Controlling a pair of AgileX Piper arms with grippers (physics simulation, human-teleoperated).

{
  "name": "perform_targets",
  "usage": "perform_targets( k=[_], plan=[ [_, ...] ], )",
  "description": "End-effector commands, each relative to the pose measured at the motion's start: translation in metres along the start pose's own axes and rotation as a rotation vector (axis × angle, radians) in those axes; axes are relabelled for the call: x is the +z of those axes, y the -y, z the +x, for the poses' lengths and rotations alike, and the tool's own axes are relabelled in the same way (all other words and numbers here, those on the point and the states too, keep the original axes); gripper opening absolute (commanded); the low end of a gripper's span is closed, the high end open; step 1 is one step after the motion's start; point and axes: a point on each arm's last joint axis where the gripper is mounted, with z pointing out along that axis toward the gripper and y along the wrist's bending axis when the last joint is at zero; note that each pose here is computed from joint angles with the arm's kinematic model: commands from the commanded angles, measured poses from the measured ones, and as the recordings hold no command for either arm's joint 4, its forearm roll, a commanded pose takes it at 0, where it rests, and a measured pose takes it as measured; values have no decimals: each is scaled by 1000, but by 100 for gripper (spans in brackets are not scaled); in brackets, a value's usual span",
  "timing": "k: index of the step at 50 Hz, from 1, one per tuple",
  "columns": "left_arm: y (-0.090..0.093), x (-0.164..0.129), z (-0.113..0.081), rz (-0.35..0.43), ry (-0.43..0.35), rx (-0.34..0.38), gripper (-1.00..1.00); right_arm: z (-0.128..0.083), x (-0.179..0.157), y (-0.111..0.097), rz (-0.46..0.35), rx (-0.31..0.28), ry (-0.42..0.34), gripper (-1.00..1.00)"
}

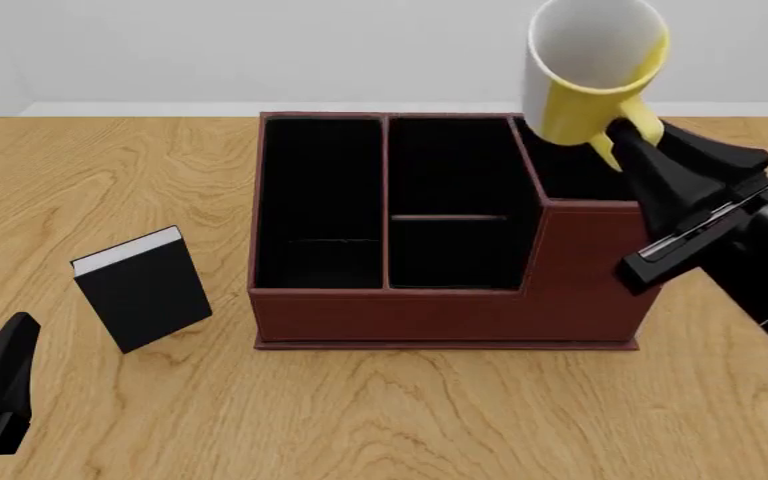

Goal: Pick up the yellow and white mug and place it to the right of the caddy.

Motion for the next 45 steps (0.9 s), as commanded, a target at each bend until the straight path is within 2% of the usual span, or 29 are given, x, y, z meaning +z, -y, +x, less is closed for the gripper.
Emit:
perform_targets(
  k=[1, 45],
  plan=[
    [0, 0, 0, 0, 0, 0, 100, -3, -8, 10, 59, 8, -4, -100],
    [0, 0, 0, 0, 0, 0, 100, -14, -45, 37, 269, -37, -40, -100]
  ],
)
